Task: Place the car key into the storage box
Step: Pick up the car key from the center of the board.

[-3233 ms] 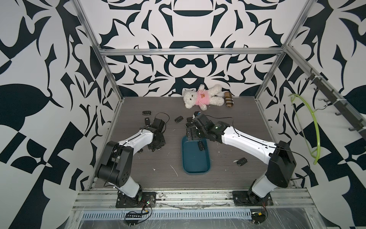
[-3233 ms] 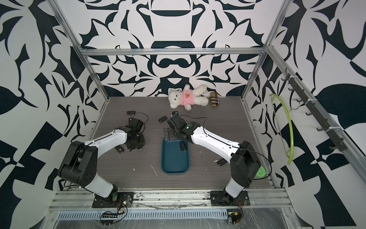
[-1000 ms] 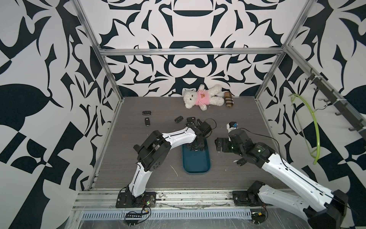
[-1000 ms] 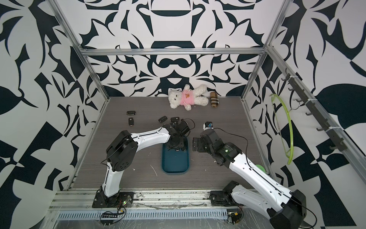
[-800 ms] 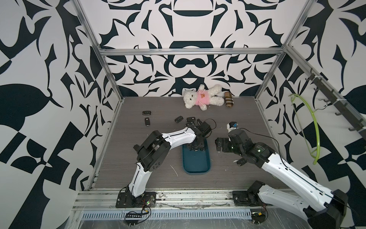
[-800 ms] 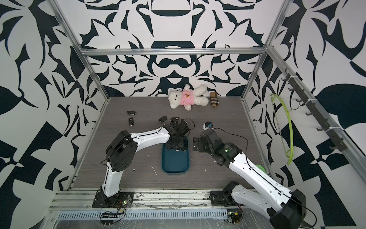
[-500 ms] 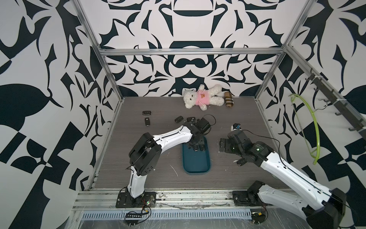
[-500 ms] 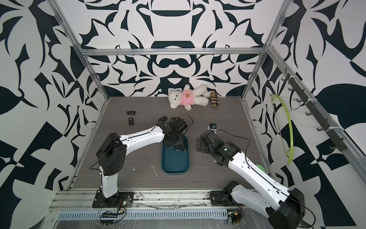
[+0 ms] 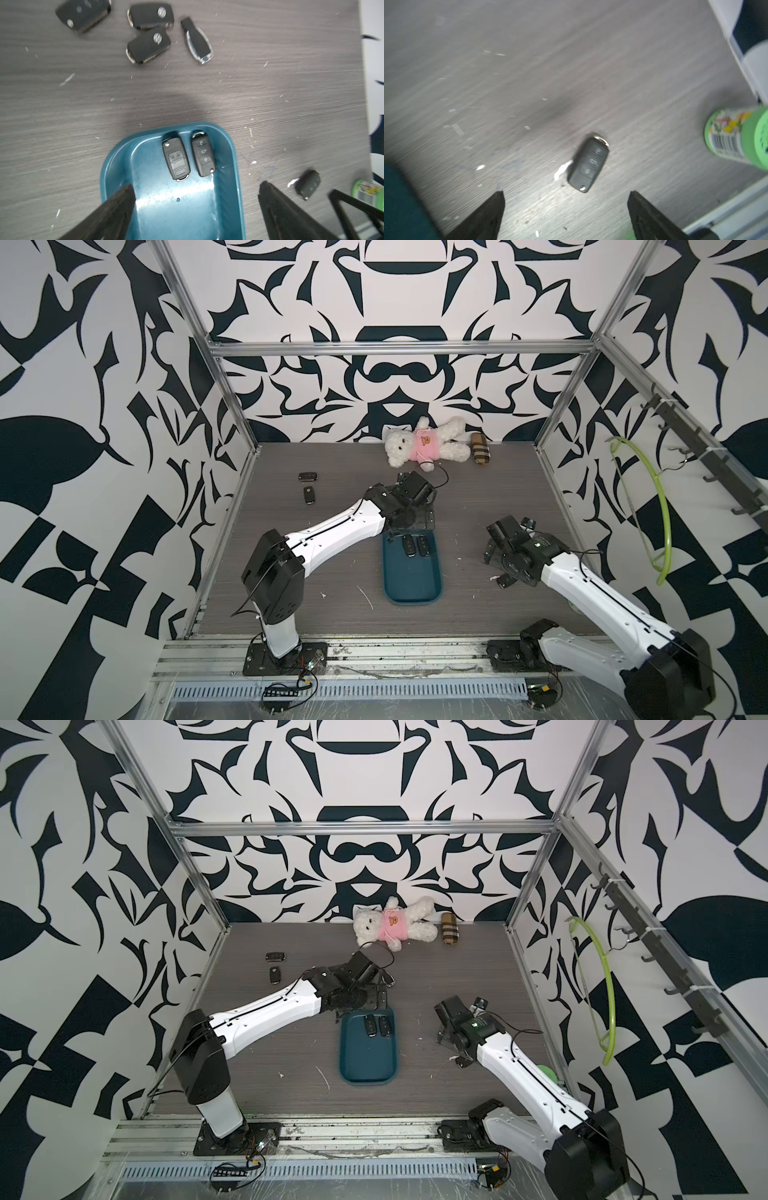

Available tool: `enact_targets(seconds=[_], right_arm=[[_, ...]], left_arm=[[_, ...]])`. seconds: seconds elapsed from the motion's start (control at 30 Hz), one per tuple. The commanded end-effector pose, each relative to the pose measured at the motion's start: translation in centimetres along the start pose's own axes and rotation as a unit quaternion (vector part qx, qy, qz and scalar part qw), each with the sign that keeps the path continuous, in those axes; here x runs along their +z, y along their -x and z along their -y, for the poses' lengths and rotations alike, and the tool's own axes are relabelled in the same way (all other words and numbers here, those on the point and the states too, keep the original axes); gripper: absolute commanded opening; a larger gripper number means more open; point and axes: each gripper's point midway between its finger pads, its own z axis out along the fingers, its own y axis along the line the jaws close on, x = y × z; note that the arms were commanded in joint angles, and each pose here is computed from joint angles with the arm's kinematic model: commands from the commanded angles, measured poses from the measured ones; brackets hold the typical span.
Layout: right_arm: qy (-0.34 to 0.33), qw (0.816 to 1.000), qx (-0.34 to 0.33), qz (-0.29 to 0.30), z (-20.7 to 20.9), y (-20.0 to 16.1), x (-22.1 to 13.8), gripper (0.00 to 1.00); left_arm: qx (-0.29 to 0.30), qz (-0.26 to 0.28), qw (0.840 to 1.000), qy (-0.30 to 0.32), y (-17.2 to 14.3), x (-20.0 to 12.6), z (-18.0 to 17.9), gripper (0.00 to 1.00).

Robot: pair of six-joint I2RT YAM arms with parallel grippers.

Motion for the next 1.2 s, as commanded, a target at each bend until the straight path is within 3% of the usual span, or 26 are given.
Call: enact_targets(seconds=[0.0, 0.37, 0.57, 0.9, 1.0, 1.17], right_arm=[[0.017, 0.999, 0.041, -0.028, -0.1, -0.4, 1.1, 0.90], [0.009, 0.992, 0.080, -0.097, -0.3, -1.9, 5.1, 0.72], [0.001, 0.990, 0.090, -0.110, 0.6, -2.6, 6.2, 0.67], [0.003, 0.991, 0.080, -0.112, 0.9, -2.6, 7.4, 0.49], [0.019, 0.992, 0.074, -0.101, 0.5, -2.1, 7.0, 0.35], [0.030, 0.995, 0.054, -0.075, 0.3, -0.8, 5.7, 0.31]], left_arm=[[0.017, 0.018, 1.000, -0.011, 0.6, -1.2, -0.3, 0.99], [0.012, 0.023, 1.000, -0.009, 0.8, -1.9, -1.7, 0.99], [0.007, 0.026, 1.000, -0.013, 1.1, -2.0, -1.7, 0.99], [-0.001, 0.019, 1.000, -0.017, 1.0, -1.8, -1.4, 0.99], [-0.001, 0.018, 1.000, -0.016, 0.9, -1.7, -1.4, 0.99], [-0.001, 0.019, 1.000, -0.016, 1.0, -1.7, -1.4, 0.99]])
